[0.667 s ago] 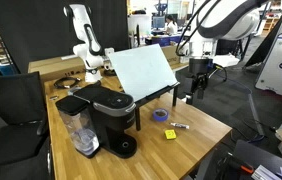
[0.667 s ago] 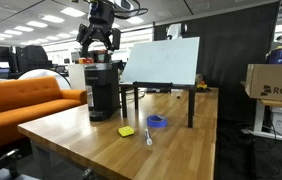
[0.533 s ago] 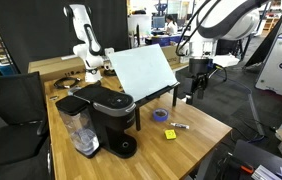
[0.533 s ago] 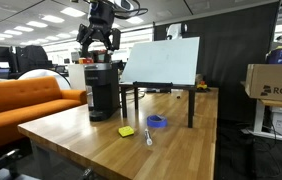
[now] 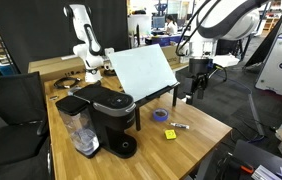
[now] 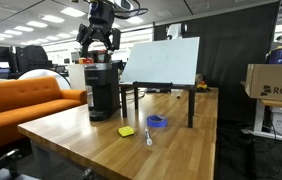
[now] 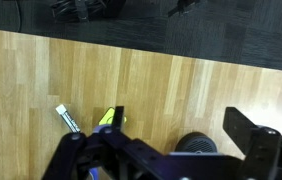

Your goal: Pick up the pen from the table and write with it on the whiteboard.

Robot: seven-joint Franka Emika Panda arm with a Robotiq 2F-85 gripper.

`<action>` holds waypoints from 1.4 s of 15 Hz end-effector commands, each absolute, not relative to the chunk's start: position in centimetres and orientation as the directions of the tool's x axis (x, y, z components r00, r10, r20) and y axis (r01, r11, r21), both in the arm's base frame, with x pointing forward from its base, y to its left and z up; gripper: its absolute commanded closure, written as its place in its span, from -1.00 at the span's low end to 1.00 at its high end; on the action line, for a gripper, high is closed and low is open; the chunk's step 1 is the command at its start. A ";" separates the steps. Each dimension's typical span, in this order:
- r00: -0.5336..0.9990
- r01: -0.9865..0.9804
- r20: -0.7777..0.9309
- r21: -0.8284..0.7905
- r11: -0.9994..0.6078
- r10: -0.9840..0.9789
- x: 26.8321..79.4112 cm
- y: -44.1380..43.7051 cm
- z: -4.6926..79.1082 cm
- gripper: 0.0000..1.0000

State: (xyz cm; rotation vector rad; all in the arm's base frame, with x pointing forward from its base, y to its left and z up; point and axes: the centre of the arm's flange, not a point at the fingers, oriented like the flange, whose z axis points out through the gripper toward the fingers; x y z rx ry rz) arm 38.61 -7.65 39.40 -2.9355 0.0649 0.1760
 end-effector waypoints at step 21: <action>0.969 0.243 0.063 -0.085 -0.966 0.238 33.7 -9.9 31.3 -1.00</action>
